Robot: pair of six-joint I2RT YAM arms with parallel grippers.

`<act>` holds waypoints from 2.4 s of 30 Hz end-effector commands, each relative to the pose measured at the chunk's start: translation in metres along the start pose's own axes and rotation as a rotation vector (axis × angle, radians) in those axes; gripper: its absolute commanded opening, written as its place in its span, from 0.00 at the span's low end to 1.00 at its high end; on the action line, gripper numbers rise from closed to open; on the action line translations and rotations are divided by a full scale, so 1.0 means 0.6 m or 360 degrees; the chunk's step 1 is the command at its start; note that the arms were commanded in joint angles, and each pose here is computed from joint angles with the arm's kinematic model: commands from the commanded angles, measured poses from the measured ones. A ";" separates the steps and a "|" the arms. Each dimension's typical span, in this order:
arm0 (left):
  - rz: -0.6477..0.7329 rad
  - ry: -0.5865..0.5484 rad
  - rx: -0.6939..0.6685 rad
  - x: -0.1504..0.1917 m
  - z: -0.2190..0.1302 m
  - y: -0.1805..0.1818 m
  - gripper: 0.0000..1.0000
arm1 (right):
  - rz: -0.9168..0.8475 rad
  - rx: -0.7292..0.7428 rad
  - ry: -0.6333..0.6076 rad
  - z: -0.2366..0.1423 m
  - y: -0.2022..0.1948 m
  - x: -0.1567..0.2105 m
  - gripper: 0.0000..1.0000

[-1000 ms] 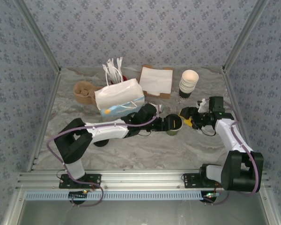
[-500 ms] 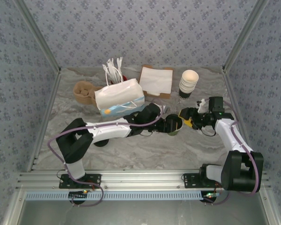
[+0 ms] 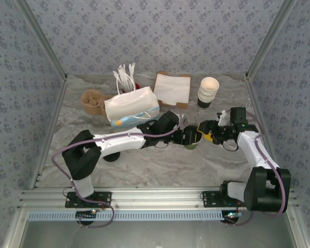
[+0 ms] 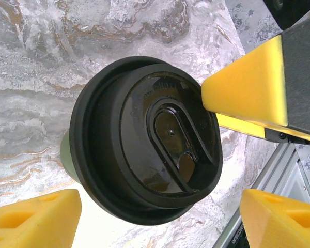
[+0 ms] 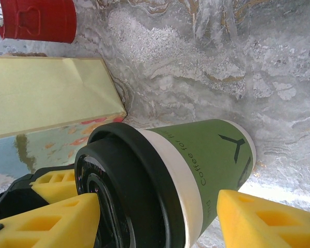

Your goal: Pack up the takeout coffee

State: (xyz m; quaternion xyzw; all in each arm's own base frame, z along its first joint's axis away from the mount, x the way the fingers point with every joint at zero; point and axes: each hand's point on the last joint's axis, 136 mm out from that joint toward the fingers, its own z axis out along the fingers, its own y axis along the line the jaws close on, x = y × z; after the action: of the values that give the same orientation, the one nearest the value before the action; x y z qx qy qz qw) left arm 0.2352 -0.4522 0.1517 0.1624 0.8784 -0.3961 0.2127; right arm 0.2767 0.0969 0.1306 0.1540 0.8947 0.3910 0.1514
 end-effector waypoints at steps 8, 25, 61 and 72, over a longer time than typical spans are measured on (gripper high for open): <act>0.0066 -0.0007 0.0015 -0.006 0.009 -0.019 0.81 | -0.0064 -0.0014 -0.0027 -0.016 0.019 0.000 0.65; -0.0047 -0.0081 -0.0016 -0.024 -0.022 0.009 0.82 | -0.0090 0.0072 -0.0057 -0.019 0.002 0.009 0.62; -0.0297 0.0093 -0.0146 0.069 0.047 0.131 0.54 | -0.0061 0.0110 -0.0033 -0.008 -0.026 0.042 0.56; -0.0357 0.0147 -0.0177 0.113 0.065 0.168 0.54 | -0.0069 0.0134 -0.0025 0.000 -0.027 0.035 0.58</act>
State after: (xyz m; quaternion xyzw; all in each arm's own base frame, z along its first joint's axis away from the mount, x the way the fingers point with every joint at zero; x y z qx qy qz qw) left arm 0.2580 -0.4465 0.1212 0.0806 0.8548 -0.4665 0.2124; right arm 0.2535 0.0966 0.1162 0.1446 0.9060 0.3627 0.1633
